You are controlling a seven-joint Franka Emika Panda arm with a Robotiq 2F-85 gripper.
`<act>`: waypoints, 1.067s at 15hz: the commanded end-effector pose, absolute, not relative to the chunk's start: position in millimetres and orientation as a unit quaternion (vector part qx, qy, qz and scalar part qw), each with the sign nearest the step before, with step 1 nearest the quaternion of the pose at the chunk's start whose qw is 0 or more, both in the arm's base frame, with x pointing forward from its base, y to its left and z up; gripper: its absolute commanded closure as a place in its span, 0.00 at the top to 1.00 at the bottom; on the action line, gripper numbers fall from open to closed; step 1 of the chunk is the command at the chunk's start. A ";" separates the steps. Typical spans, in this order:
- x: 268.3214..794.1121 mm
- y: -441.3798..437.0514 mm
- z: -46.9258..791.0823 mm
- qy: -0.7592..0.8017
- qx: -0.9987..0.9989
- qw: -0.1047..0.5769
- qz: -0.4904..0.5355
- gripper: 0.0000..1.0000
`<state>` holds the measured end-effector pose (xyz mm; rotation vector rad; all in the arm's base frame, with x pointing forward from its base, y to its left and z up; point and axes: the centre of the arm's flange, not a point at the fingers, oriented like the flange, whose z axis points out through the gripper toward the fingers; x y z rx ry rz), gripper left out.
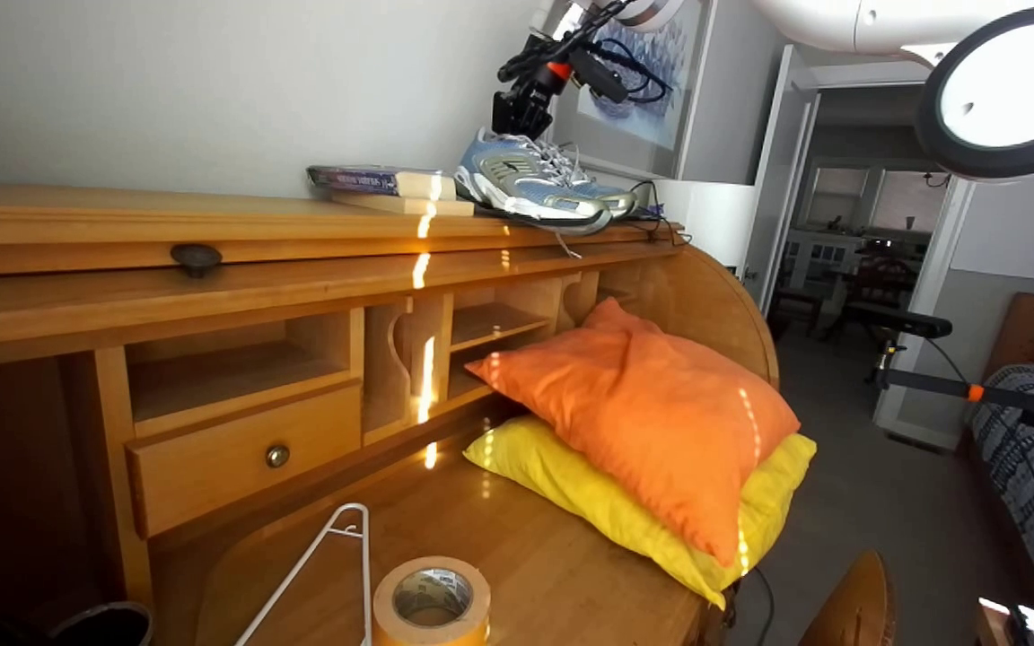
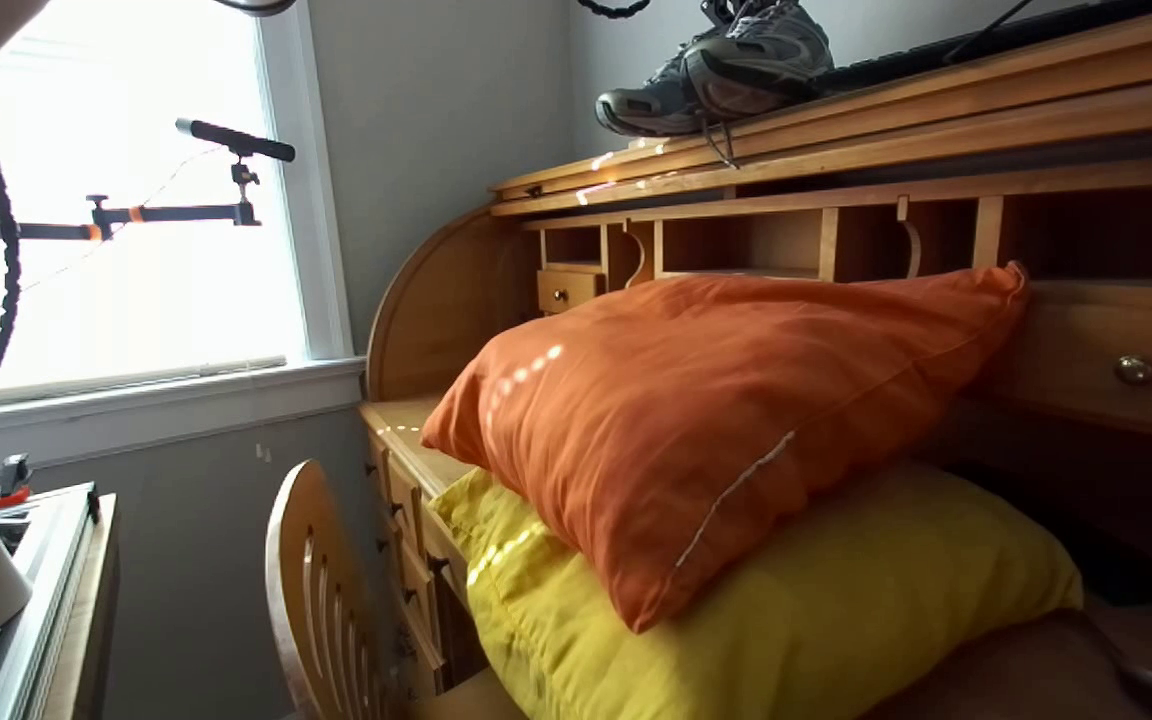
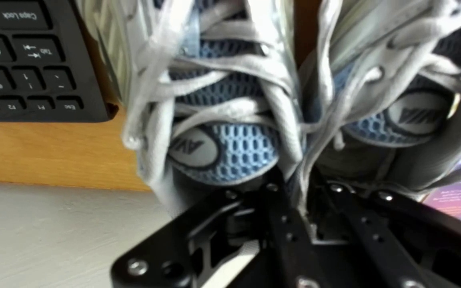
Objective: Move the books to left then put the shoes on the top of the cabinet and push them backwards
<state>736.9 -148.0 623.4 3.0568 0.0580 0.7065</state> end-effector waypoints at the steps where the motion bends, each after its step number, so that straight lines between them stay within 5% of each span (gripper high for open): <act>1: 766.5 -157.0 637.4 0.015 0.966 -0.006 0.257 0.04; 4: 768.2 -158.2 635.1 0.014 0.966 -0.003 0.259 0.04; 5: 767.5 -157.5 634.8 0.012 0.966 -0.004 0.259 0.41; 8: 764.0 -153.8 641.0 0.008 0.963 -0.005 0.270 0.55; 13: 751.8 -144.7 661.9 0.012 0.954 -0.002 0.300 0.95; 16: 742.5 -139.8 673.5 0.000 0.952 -0.001 0.305 1.00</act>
